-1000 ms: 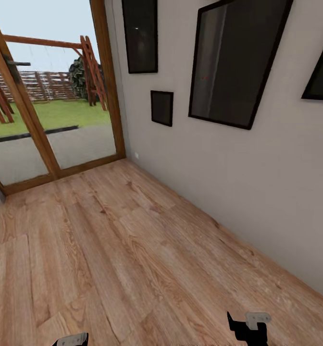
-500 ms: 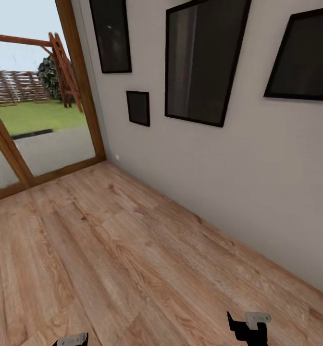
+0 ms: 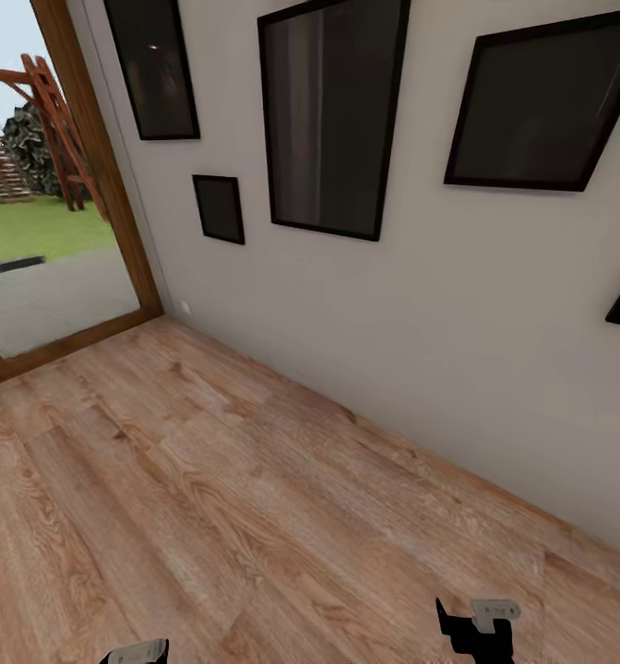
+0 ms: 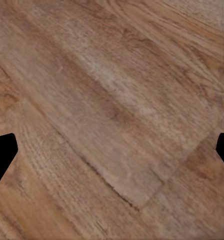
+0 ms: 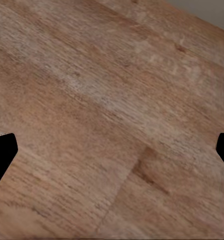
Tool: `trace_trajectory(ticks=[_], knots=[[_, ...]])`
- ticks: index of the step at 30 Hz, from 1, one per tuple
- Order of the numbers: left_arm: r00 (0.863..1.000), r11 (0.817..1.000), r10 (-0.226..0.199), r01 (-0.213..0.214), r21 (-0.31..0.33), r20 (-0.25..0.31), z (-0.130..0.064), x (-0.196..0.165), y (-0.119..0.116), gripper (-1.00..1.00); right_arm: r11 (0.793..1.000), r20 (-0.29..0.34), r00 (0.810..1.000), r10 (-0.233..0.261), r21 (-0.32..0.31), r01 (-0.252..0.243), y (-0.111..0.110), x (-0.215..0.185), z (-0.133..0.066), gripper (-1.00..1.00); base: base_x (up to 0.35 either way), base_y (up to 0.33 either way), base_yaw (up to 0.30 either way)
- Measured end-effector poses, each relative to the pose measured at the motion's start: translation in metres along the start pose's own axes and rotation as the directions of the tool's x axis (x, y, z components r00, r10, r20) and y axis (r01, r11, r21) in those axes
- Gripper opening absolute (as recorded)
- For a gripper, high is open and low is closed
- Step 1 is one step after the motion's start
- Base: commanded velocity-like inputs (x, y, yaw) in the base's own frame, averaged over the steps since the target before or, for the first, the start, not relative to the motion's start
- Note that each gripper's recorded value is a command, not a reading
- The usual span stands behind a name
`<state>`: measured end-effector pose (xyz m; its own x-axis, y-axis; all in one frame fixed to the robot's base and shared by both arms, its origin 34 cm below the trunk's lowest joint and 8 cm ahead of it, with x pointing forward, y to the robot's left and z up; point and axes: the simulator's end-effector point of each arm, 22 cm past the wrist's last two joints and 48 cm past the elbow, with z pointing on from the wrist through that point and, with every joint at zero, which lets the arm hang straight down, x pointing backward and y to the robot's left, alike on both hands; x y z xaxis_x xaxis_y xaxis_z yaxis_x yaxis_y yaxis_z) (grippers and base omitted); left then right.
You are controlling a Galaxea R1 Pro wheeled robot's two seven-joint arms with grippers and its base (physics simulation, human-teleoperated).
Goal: Pick up the two gym shoes and the two sandals from the corridor floor and place them onto the hallstand (shoe rack) in the corridor, making sure they are on the rack and not on the floor. Arrange them so the two gym shoes are next to each other and the two sandals are next to each other.
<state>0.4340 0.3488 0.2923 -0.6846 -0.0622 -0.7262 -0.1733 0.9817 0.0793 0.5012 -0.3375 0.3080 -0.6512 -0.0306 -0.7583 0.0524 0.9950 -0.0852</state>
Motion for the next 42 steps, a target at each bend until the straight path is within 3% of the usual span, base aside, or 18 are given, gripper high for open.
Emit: trace_trajectory(ticks=[42], knots=[[1.000, 1.000, 0.012, -0.012, 0.011, 0.010, -0.0020, 0.0013, -0.0027, 1.00, 1.000, 0.000, 1.000, 0.001, -0.001, -0.001, 0.0007, 0.0000, 0.0000, 1.00, 0.000, 0.000, -0.270]])
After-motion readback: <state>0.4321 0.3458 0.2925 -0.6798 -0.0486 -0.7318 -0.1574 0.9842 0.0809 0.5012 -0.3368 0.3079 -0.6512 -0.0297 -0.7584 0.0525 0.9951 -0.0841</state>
